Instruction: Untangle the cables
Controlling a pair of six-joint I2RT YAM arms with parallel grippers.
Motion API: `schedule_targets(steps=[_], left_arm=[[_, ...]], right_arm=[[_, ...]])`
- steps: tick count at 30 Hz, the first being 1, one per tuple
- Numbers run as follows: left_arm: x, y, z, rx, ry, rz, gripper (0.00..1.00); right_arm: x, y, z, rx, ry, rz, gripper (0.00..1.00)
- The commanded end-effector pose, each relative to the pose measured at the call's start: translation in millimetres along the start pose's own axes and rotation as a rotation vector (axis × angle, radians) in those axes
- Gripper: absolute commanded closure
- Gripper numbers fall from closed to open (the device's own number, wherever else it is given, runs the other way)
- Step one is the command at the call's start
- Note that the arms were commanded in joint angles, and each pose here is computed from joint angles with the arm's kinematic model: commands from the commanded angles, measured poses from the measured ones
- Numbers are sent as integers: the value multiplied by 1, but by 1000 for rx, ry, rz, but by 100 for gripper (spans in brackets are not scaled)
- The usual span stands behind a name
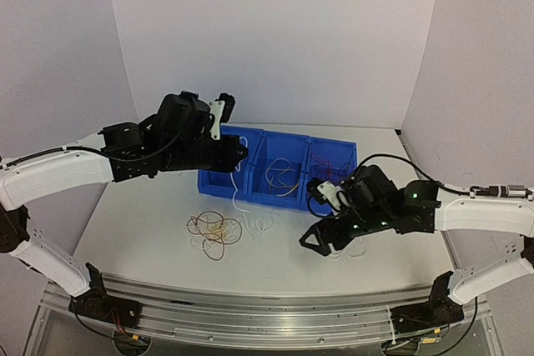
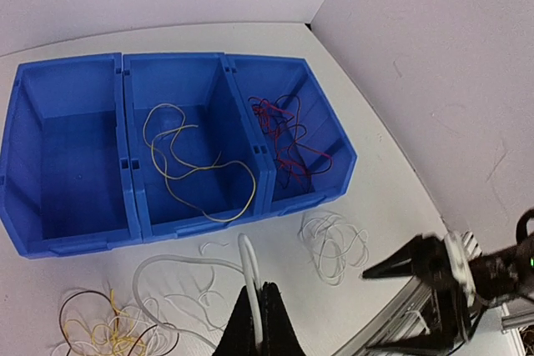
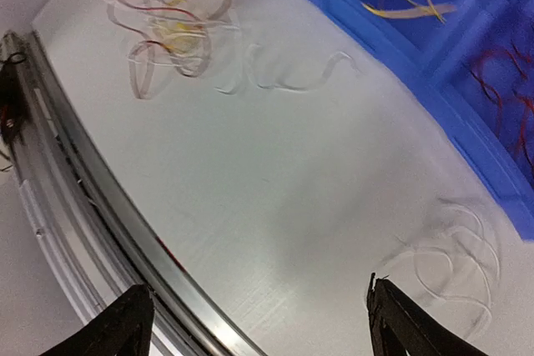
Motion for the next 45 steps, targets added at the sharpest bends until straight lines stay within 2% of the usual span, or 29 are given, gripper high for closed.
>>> schedule_targets(steps=[1,5,9,13,17,22,27,32,39,45], left_arm=[[30,41,-11,88,-46,-138,100],[49,71,-17,87,-52,-216,100],[86,127,-27,38,-61,-402,100],[116,179,-29,-20,18,-585,100],[128,216,-30,-87,117,-719,100],[121,245,-36,-160,204,-782,100],[102,258,-17,-185,295,-784,100],[76,267,34,-143,343,-746,100],[14,250,66,-153,332,-612,100],[-22,235,91,-140,374,-530,100]], right_arm=[[-17,31,60,258,153,-184,15],[-46,42,86,349,115,-174,15],[-52,46,91,319,128,-193,14],[-45,42,81,288,102,-223,11],[-36,35,69,261,71,-244,11],[-28,24,51,224,12,-264,11],[-17,12,34,182,-32,-278,10],[-5,3,22,144,-62,-287,9],[3,-3,10,105,-106,-299,7],[4,-6,4,82,-134,-301,6]])
Point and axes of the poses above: each gripper's point midway between its finger pads, its own x axis back along the fingers, its own z axis along the line the jaws close on, y = z × x, the point moved 4 cm from there along x, back along the fingers, and after that the axes turned 7 degrees about -x, right-handed, at the moved point
